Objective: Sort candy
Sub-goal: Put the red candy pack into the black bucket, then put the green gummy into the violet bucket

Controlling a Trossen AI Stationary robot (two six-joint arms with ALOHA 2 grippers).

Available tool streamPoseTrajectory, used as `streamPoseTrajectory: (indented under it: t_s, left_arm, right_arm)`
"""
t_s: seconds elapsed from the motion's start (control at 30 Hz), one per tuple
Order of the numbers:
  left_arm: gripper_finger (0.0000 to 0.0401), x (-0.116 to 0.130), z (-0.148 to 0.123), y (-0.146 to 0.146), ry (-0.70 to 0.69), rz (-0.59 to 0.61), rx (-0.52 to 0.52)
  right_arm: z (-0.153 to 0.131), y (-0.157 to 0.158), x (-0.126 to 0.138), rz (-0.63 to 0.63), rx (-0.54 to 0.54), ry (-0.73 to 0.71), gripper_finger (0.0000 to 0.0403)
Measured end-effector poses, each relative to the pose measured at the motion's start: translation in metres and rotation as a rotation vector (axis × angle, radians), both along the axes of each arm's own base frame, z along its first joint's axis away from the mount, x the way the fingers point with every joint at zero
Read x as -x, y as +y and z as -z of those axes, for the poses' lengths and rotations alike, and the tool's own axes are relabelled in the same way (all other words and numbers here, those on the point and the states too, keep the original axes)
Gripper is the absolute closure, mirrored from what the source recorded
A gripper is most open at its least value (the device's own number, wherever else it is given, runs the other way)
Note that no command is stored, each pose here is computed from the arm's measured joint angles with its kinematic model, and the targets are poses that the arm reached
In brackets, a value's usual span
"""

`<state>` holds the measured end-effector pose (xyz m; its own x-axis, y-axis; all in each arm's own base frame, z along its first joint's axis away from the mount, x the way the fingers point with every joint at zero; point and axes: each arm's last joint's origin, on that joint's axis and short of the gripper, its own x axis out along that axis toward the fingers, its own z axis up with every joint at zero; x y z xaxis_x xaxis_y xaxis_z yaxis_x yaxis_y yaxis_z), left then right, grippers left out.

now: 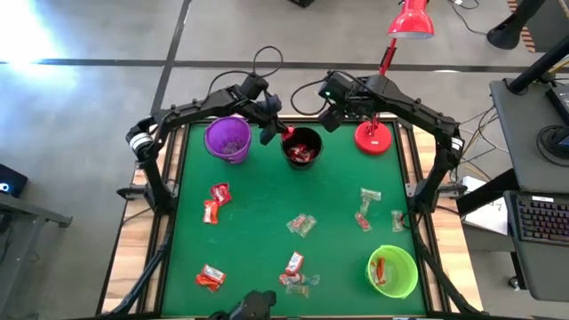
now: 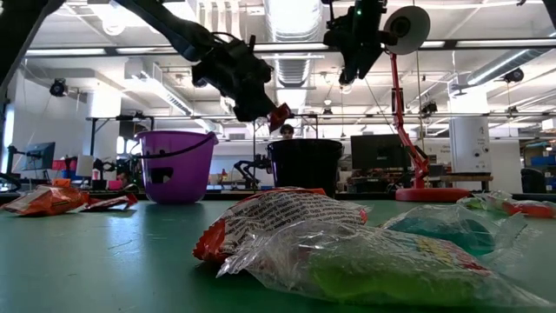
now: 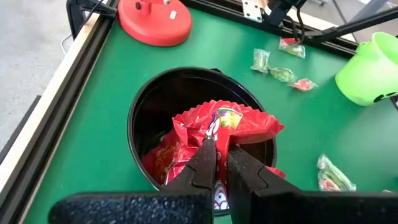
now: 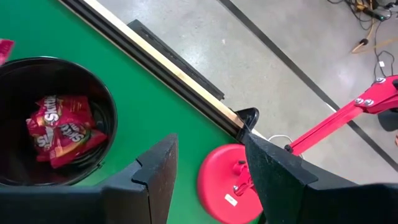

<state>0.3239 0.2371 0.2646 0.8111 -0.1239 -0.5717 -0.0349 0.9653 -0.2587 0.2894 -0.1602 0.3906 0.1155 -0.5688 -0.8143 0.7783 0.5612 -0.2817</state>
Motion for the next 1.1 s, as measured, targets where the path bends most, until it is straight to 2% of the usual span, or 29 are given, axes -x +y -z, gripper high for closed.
streamPoseTrajectory:
  t_s: [0.23,0.4,0.57,0.67,0.87,1.1]
  left_arm:
    - [0.0393,-0.013,0.009,0.007,-0.058,0.102,0.107]
    - [0.0358,-0.019,0.014,0.011,-0.046,0.110,0.119]
    - [0.0323,-0.018,0.013,0.010,-0.042,0.130,0.096]
    - [0.0308,-0.015,0.011,0.008,-0.017,0.129,0.116]
    - [0.0299,0.000,-0.010,-0.003,0.083,0.187,0.120]
    - [0.0298,0.017,-0.043,-0.016,0.147,0.264,0.100]
  right_arm:
    - [0.000,0.000,0.000,0.007,-0.001,-0.005,0.0220]
    - [0.000,0.000,0.000,0.023,-0.002,-0.017,0.0220]
    - [0.000,0.000,0.001,0.041,-0.003,-0.016,0.0220]
    - [0.001,0.002,0.003,0.061,-0.015,-0.008,0.0220]
    - [0.006,0.015,0.012,0.143,-0.095,0.070,0.0220]
    - [0.003,0.048,0.007,0.094,-0.228,-0.028,0.0220]
